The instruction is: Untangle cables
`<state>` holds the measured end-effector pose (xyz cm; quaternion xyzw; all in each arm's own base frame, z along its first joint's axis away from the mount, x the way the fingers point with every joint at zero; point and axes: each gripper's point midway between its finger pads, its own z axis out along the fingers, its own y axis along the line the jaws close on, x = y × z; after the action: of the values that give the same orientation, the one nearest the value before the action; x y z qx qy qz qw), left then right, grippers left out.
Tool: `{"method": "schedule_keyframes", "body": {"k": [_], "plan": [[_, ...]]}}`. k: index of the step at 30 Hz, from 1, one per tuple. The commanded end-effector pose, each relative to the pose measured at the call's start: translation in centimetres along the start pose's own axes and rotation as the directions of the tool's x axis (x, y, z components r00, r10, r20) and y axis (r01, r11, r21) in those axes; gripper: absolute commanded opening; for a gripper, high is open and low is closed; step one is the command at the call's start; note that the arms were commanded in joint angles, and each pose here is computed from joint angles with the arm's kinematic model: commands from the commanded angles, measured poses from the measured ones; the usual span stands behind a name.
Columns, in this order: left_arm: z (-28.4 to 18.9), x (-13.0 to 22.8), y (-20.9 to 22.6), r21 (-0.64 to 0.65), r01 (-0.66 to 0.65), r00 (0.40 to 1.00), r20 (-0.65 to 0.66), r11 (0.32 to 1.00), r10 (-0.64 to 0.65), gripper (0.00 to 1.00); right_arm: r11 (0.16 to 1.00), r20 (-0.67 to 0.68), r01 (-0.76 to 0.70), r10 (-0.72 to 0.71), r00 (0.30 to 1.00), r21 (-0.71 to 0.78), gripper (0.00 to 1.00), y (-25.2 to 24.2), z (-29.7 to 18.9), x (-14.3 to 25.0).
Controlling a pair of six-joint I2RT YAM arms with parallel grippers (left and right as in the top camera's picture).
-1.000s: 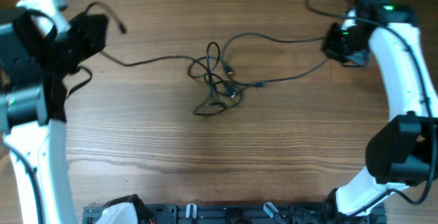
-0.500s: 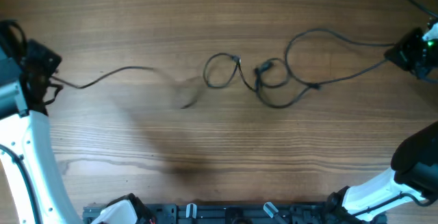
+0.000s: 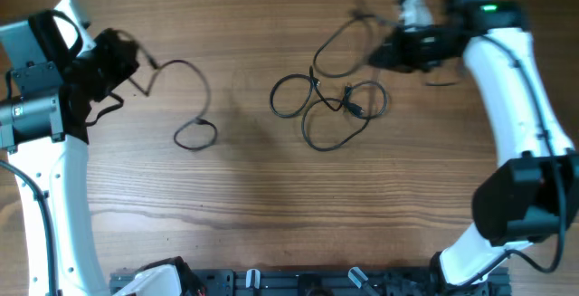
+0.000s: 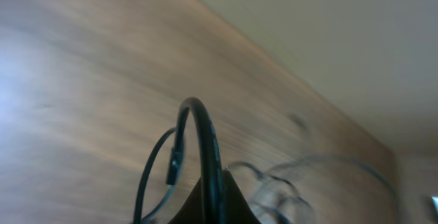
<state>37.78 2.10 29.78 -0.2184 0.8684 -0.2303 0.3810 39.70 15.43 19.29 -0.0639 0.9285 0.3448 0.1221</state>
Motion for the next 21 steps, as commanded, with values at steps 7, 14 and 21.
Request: {"method": "schedule_keyframes", "body": {"k": [7, 14, 21], "plan": [[-6.0, 2.0, -9.6, 0.452, -0.07, 0.994, -0.038, 0.889, 0.098, 0.04, 0.998, 0.006, 0.049, -0.049, 0.999, 0.044, 0.92, 5.2, 2.1, -0.2], [-6.9, 2.7, -11.1, 0.521, 0.114, 0.985, -0.168, 0.846, -0.029, 0.04, 0.971, 0.156, 0.213, -0.228, 0.961, 0.107, 1.0, 9.9, -5.3, -1.9], [-7.5, 1.3, -12.2, 0.504, 0.387, 0.918, -0.287, 0.773, -0.273, 0.04, 0.641, 0.183, 0.715, -0.695, 0.695, -0.279, 0.98, 19.6, -3.5, 3.6]]}}
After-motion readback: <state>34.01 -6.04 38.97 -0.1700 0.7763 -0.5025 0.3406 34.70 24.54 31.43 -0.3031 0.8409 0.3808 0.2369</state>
